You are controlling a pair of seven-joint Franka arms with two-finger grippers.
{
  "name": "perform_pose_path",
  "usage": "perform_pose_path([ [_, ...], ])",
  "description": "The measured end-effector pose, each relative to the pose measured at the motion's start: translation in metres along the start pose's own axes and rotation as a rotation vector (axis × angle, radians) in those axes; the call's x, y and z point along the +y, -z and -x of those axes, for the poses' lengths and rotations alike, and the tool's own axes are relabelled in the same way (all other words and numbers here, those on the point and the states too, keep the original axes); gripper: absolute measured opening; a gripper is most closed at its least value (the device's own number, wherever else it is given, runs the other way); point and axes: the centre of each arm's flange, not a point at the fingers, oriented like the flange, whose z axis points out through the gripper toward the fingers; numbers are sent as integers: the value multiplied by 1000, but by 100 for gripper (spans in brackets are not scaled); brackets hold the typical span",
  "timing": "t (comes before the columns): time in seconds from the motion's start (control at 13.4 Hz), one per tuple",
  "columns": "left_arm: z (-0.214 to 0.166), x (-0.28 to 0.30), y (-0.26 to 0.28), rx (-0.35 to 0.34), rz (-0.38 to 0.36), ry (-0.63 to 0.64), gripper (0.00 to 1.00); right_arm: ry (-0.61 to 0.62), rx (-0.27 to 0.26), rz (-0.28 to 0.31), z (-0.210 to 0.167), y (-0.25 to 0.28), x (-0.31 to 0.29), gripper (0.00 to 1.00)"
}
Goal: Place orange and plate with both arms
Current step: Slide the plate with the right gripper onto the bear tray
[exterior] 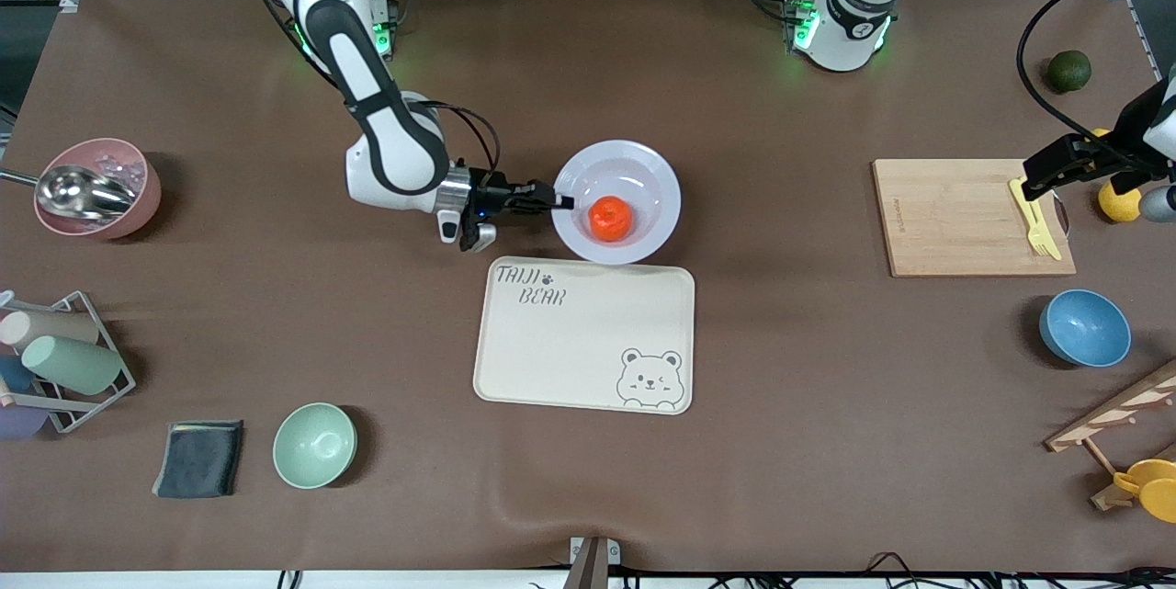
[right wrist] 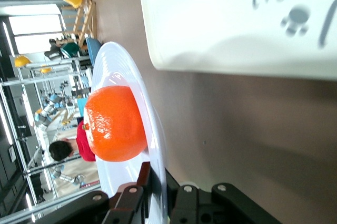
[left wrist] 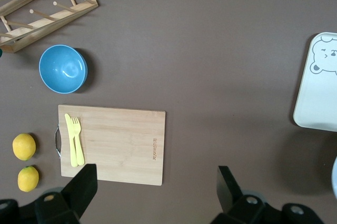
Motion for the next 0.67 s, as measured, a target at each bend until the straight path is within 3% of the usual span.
perform_pose_path([
  [0.22, 0, -1, 0, -3, 0, 2, 100, -1, 49, -10, -17, 12, -6, 8],
  [0.52, 0, -3, 0, -4, -1, -11, 100, -25, 153, 63, -44, 17, -9, 8],
  [0.67, 0, -5, 0, -5, -1, -18, 100, -43, 173, 67, -58, 10, -12, 8],
])
